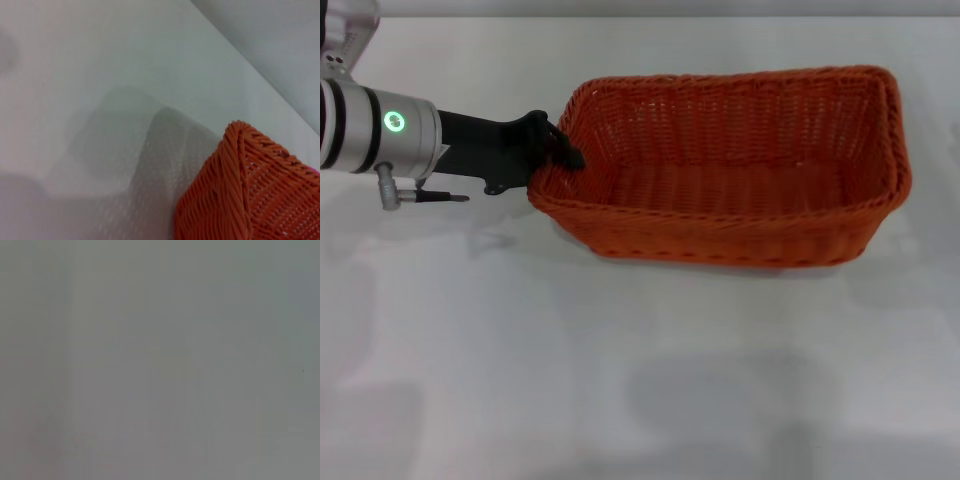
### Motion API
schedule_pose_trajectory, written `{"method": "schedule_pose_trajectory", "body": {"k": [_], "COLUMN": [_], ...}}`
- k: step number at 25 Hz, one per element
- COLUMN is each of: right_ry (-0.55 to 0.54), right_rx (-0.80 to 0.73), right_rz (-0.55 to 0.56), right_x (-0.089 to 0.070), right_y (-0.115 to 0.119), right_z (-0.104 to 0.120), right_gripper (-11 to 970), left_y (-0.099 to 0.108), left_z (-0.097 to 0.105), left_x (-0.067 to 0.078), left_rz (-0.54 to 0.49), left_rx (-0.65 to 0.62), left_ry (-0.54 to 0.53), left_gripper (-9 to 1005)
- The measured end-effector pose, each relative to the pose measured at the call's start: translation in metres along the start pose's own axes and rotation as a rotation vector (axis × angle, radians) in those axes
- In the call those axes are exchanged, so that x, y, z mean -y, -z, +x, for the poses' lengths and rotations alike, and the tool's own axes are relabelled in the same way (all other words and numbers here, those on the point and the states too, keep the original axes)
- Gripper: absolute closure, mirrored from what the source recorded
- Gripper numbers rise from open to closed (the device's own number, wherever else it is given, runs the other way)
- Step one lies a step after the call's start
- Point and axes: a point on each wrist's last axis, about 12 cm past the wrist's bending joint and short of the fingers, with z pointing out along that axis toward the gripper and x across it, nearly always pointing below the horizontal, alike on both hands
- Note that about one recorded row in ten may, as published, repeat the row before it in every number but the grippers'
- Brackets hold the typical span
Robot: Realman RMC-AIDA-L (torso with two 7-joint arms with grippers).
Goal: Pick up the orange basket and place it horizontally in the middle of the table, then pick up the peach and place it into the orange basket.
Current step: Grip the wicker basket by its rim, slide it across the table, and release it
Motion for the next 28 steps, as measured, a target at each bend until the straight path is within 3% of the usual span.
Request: {"method": "schedule_pose_trajectory", "body": {"k": [7,9,21,28], "right_ry": [-0.003,-0.004,-0.005,-0.010], "right_rx": [0.001,0.002,0.005,0.004], "right_rz": [-0.001,-0.002,-0.006,-0.005], "right_x": [-0.001,-0.001,-0.002,-0.002], "right_y": [0.000,-0.001,-0.002,0.001], "right_z": [0.000,0.000,0.000,0.000], "right_gripper": [138,138,138,138], "left_y": [0.000,0.000,-0.002,0.000], "left_z": [-0.001,-0.001,0.004,0.015], "left_x": [0.002,0.003,0.006,-0.005], "left_rz": [0.005,0.009,0.054,0.072], "left_rx": [-0.009,-0.009,-0.063,-0.099], "left_ry": [-0.008,-0.009,-0.011,0.012], "left_gripper": [836,768,609,566]}}
